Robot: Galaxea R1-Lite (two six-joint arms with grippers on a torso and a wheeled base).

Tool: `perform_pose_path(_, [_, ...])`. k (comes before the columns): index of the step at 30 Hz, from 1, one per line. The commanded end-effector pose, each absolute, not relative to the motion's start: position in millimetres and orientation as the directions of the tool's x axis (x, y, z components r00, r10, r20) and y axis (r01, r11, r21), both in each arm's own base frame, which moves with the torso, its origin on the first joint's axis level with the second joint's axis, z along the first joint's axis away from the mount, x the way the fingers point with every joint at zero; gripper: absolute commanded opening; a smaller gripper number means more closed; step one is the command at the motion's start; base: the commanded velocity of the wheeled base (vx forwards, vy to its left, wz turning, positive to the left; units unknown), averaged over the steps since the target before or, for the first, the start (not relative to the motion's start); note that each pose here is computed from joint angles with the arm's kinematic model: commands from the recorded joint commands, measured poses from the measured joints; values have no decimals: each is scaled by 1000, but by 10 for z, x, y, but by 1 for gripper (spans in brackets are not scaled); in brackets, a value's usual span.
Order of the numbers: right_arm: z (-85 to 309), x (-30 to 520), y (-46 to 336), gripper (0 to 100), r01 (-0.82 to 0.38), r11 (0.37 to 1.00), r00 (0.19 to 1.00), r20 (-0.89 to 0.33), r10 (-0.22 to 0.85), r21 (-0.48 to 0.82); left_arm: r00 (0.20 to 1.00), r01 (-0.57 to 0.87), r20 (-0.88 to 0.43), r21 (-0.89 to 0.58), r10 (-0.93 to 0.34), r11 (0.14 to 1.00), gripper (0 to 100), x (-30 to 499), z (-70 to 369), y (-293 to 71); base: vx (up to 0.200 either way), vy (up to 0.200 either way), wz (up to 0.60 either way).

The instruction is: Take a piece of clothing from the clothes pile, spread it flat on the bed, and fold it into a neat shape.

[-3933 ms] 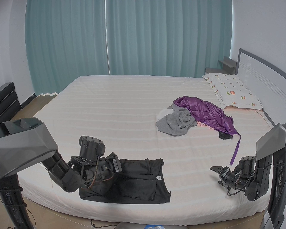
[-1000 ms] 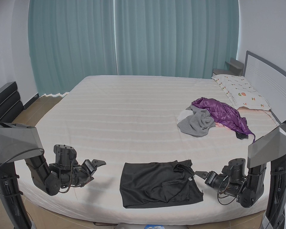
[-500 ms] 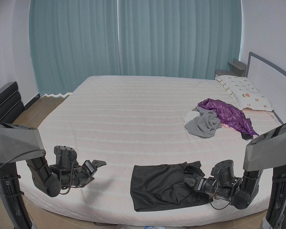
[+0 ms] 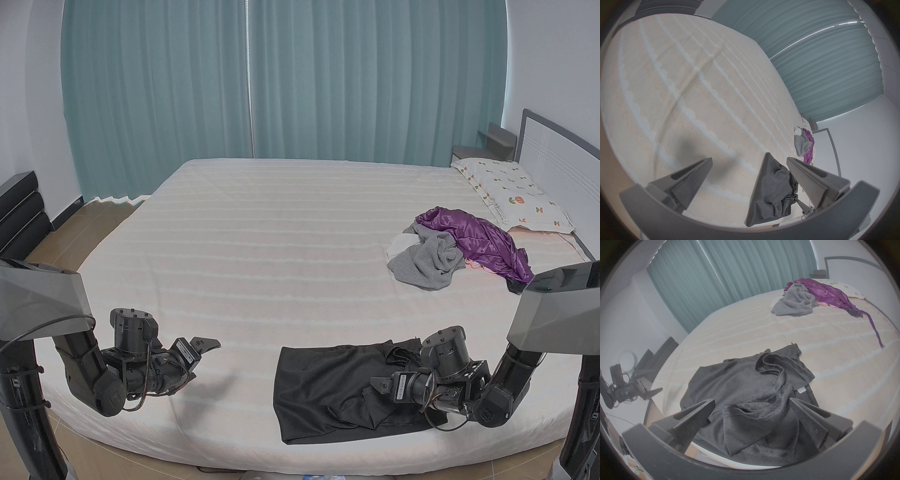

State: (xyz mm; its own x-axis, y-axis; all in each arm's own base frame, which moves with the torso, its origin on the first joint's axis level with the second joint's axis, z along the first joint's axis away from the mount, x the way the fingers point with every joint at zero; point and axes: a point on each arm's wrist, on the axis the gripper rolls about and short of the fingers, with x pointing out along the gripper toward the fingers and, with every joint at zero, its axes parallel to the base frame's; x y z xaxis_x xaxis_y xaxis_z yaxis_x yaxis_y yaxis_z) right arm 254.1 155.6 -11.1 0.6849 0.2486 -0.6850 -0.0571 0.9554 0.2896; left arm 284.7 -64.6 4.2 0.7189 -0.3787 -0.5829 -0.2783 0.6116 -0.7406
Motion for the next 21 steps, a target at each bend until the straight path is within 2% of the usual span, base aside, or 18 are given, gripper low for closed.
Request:
perform_pose_path(1, [-92,2595,1699,100,-109,965,675,-695,248,239,718,-284,-587,-738,-375,612,100,2832,28,-637,0,0,0])
perform_pose_path(5, [-86,2541,1816,100,-129,972,655,-720,231,195,718,-288,-589,-737,-371,612,100,2828,26,-635,0,0,0])
perform_pose_path(10, [298,2534,1819,100,-155,976,725,-653,219,155,716,-291,-592,-734,-369,614,100,2815,20,-632,0,0,0])
perform_pose_path(15, [515,2528,1844,100,-165,974,728,-647,226,156,717,-292,-593,-733,-366,615,100,2815,20,-631,0,0,0])
perform_pose_path(19, [449,2479,1947,100,-196,970,701,-672,239,141,717,-292,-593,-733,-366,615,100,2811,23,-631,0,0,0])
perform_pose_path(21, [271,2494,2016,100,-202,972,676,-700,229,122,718,-293,-593,-733,-365,614,100,2811,23,-630,0,0,0])
